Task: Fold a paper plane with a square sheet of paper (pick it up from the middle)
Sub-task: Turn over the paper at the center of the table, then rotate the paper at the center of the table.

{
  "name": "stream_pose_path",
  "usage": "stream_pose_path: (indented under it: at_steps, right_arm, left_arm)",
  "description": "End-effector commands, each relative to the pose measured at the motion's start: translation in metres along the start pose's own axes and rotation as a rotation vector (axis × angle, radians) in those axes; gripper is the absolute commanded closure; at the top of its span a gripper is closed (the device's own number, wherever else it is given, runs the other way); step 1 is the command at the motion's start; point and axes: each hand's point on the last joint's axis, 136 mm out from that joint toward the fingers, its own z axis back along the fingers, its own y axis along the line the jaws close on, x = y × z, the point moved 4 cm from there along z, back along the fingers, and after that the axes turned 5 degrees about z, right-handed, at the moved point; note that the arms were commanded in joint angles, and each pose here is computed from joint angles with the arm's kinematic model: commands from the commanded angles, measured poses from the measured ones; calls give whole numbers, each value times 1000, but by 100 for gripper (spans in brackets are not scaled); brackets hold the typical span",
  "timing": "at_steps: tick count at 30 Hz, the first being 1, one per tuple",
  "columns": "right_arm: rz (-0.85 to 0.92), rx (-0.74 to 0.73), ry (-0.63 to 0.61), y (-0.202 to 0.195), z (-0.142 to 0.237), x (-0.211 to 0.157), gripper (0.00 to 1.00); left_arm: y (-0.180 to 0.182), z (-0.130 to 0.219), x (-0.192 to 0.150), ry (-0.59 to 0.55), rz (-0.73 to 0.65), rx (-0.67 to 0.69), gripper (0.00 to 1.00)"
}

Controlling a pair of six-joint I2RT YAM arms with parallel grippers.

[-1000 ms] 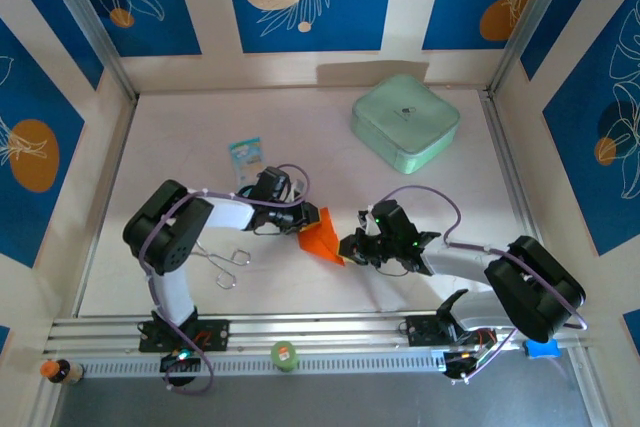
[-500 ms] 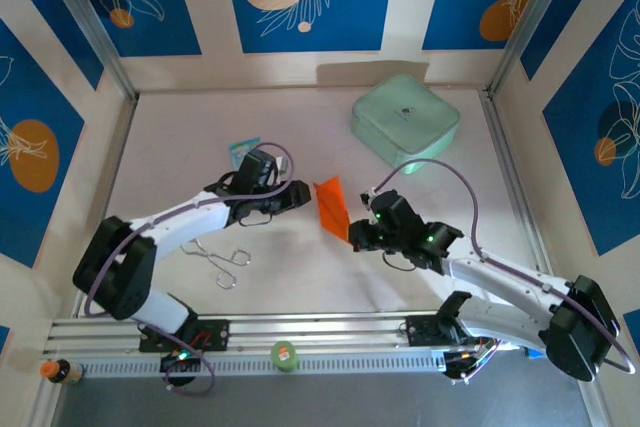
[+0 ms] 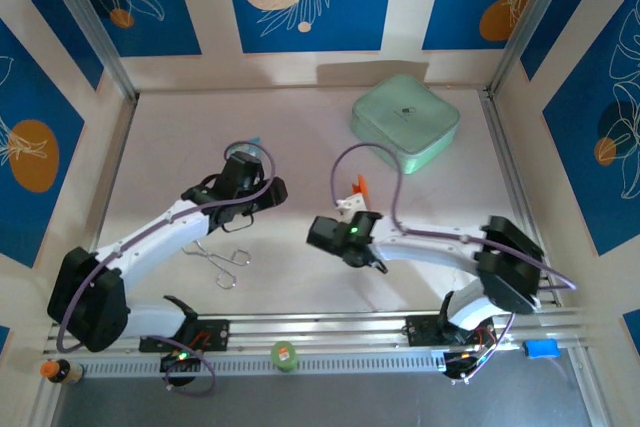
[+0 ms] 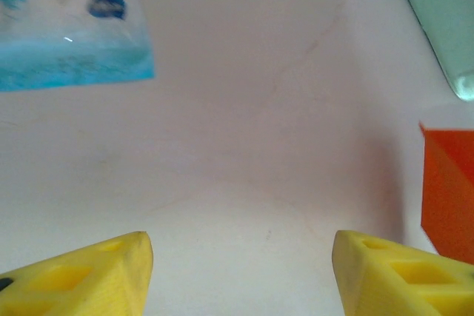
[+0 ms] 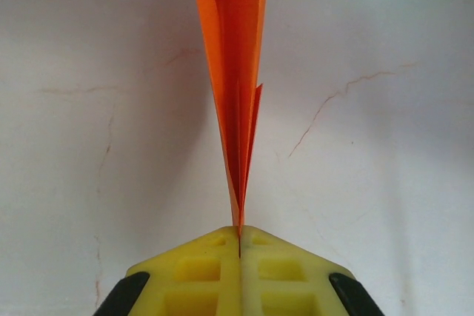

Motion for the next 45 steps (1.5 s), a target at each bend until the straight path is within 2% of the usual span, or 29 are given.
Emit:
stream_pose_path:
  at_steps: [1, 4, 8, 10, 12, 14, 16, 20, 22, 24, 28, 30, 36, 40, 45]
  right_arm:
    - [69, -54, -19, 19, 2, 5, 94]
    - [128, 33, -4, 56, -2, 2, 92]
    - [148, 282, 10, 99, -1, -1, 86]
    - [113, 437, 28, 111, 1, -1, 80]
    - [23, 576, 38, 114, 5, 4, 68]
    - [-52, 683, 8, 109, 10, 10, 57]
    - [-132, 788, -21, 101, 15, 17, 50]
    - [-339, 1010, -28, 76, 11, 24, 51]
    - [-442, 1101, -10, 64, 1, 25, 60]
    - [-484, 1130, -3, 57, -7, 24, 76]
    - [-498, 1142, 48, 58, -19, 18, 89]
    - [-501, 1139, 81, 63, -25, 14, 91]
    - [-531, 1087, 149, 77, -42, 4, 91]
    - [-590, 1013, 196, 82, -52, -2, 92]
    - [-798, 804, 273, 85, -63, -21, 92]
  left_arm:
    - [27, 13, 8, -75, 49, 109, 32]
    - [41, 22, 14, -108, 92, 134, 32]
    - [55, 33, 19, -150, 122, 145, 28]
    - [57, 35, 20, -152, 126, 138, 28]
    - [57, 35, 19, -148, 127, 128, 28]
    - [57, 33, 17, -137, 131, 119, 28]
    - [56, 30, 15, -124, 134, 104, 28]
    - [47, 20, 10, -71, 124, 42, 30]
    - [39, 14, 8, -42, 119, -10, 34]
    - [29, 7, 4, -3, 108, -78, 40]
    - [18, -5, -3, 68, 106, -157, 56]
    - [14, -10, -5, 94, 108, -186, 63]
    - [2, -23, -15, 174, 113, -270, 75]
    - [-7, -32, -25, 234, 116, -310, 77]
    - [-21, -45, -37, 303, 123, -357, 79]
